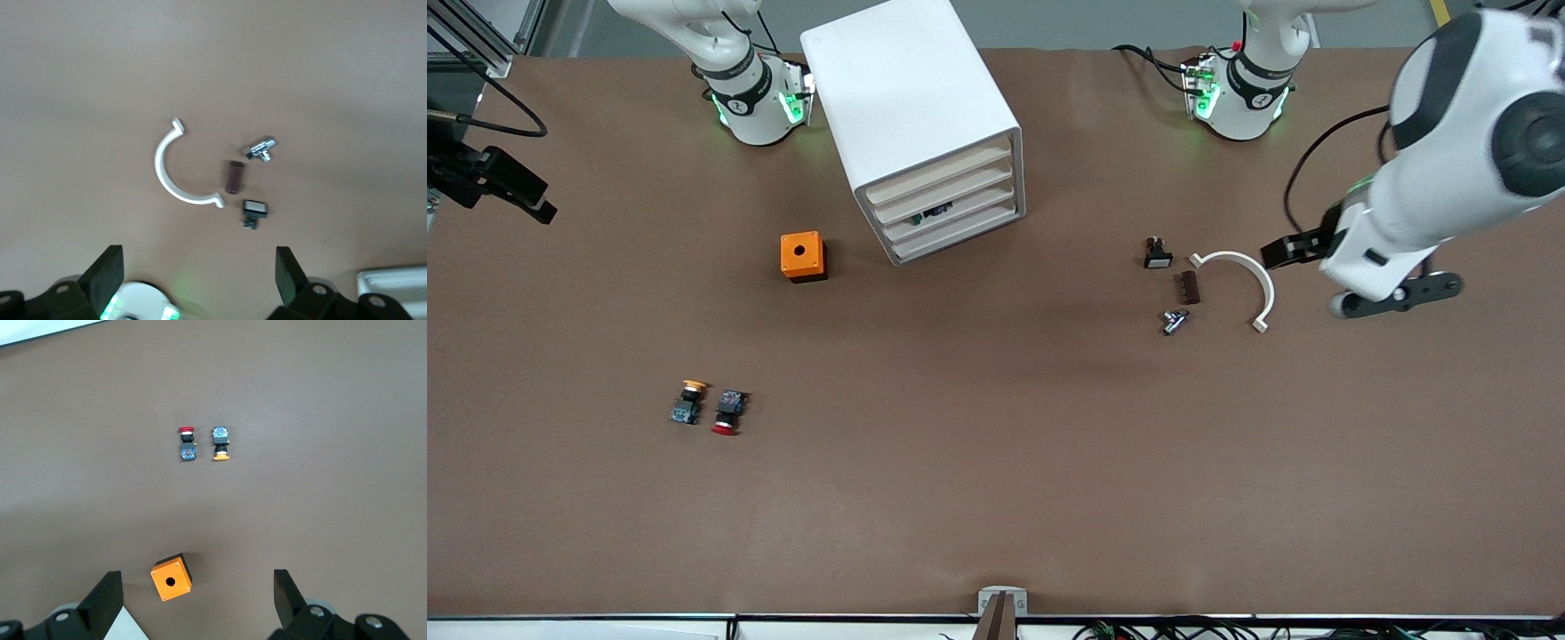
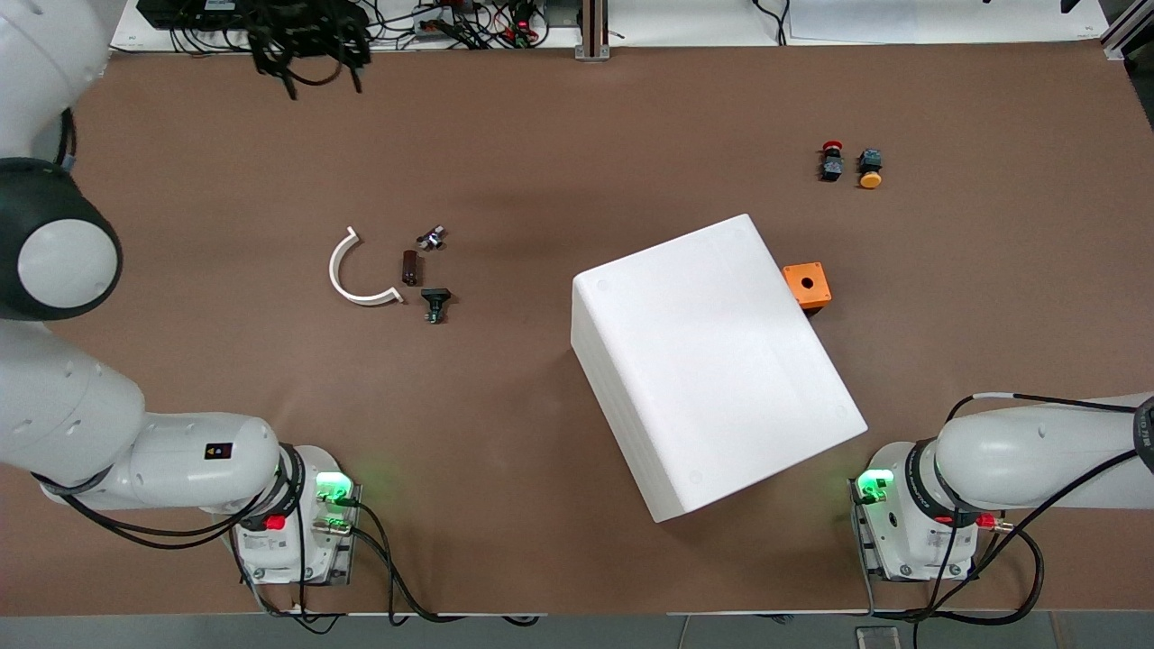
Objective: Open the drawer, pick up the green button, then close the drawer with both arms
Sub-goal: 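Reach the left gripper to the drawer front of the white cabinet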
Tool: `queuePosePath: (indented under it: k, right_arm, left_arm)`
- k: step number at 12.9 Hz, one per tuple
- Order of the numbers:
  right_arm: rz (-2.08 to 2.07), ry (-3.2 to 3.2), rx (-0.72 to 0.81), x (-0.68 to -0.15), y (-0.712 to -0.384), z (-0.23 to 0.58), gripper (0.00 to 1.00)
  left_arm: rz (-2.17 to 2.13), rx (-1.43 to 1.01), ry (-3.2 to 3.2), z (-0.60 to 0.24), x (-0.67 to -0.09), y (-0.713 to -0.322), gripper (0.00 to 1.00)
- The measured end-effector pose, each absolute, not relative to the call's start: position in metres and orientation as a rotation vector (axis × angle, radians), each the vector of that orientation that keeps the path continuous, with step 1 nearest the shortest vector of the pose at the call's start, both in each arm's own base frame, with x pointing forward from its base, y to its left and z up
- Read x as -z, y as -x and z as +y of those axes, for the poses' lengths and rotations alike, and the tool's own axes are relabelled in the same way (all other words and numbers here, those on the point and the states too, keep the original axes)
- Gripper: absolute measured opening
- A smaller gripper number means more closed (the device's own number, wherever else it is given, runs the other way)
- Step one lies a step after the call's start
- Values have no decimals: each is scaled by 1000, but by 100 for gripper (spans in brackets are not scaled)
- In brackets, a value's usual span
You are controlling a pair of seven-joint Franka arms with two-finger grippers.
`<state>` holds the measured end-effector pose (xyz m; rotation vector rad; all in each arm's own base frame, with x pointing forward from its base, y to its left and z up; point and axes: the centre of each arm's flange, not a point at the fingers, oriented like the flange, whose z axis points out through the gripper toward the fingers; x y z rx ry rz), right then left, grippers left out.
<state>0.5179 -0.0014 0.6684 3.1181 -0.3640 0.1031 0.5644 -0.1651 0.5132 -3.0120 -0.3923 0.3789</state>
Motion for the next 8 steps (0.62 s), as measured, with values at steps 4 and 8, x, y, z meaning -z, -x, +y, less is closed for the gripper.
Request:
queuePosePath:
  k: [4,8]
  right_arm:
    - [-364,-3118,-103,-669,-518,-1,100]
    - [-364,-3118,-103,-669,-518,-1,100]
  left_arm:
    - [-633,-512,2927,-233,-452,-568,100]
    - [-908,-713,2759,-278,-380,-562,100]
